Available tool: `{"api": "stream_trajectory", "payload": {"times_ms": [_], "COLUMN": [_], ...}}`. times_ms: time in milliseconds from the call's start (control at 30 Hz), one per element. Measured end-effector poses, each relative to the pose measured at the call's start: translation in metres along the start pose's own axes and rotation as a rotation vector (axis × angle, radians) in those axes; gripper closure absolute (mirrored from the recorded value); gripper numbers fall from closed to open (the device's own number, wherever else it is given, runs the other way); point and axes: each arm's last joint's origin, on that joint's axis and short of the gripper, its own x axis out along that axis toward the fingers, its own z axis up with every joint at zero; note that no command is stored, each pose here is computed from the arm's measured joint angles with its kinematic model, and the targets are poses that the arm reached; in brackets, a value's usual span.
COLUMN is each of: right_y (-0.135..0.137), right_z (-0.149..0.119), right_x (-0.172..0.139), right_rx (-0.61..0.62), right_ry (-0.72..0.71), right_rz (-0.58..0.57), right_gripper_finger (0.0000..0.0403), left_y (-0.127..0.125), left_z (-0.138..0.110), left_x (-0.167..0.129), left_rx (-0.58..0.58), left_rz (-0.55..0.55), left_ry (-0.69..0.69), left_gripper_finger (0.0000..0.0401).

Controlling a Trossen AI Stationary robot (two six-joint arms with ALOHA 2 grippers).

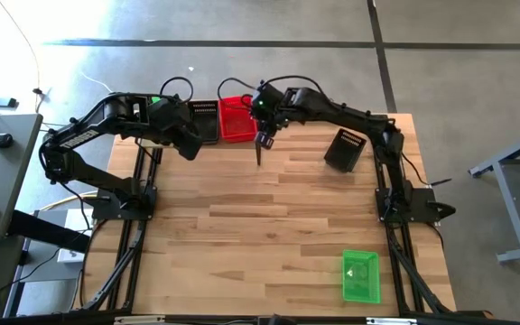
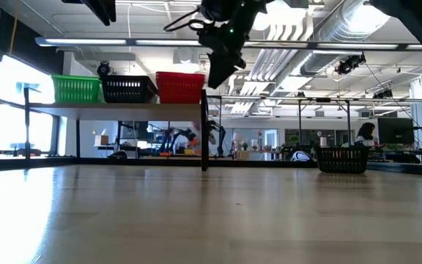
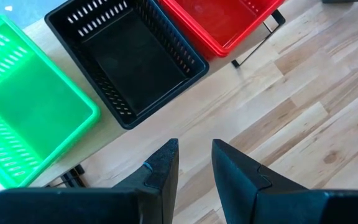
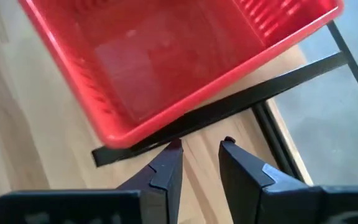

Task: Stack baskets on shelf by color
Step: Stack the red bin on top of the red bin on the shelf, then stack the black bin on top of the black bin on the shelf

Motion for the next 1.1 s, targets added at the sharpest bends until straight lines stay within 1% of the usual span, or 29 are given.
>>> {"api": "stream_trajectory", "payload": {"times_ms": [233,300,433,467,567,733,933,1100], "right_y": [0.013,0.016,0.019,0.019,0.018,0.018,0.027,0.037], "right_z": [0.004,0.006,0.006,0.006,0.001,-0.008,-0.019,-0.033], "right_x": [-0.002,-0.003,-0.004,-0.004,-0.004,-0.01,-0.018,-0.026], "right_rx": [-0.021,-0.023,-0.028,-0.026,-0.006,0.037,0.072,0.056], "right_ry": [-0.043,-0.063,-0.057,-0.054,-0.008,0.076,0.183,0.31], "right_rz": [0.039,0.042,0.044,0.029,-0.037,-0.036,-0.037,-0.097], "right_gripper_finger": [0.0311,0.0311,0.0311,0.0311,0.0311,0.0311,0.0311,0.0311], "left_y": [0.0,0.0,0.0,0.0,0.0,0.0,-0.002,-0.003], "left_z": [0.0,0.0,0.0,0.0,0.0,0.0,-0.002,-0.011], "left_x": [0.0,0.0,0.0,0.0,0.0,0.0,0.004,0.007], "left_rx": [0.017,0.019,0.027,0.027,0.044,0.084,0.152,0.182], "left_rz": [0.0,0.0,0.0,0.0,0.0,0.0,0.005,0.0], "left_ry": [0.0,0.0,0.0,0.0,0.0,0.0,0.014,0.026], "left_gripper_finger": [0.0314,0.0314,0.0314,0.0314,0.0314,0.0314,0.0314,0.0314]}}
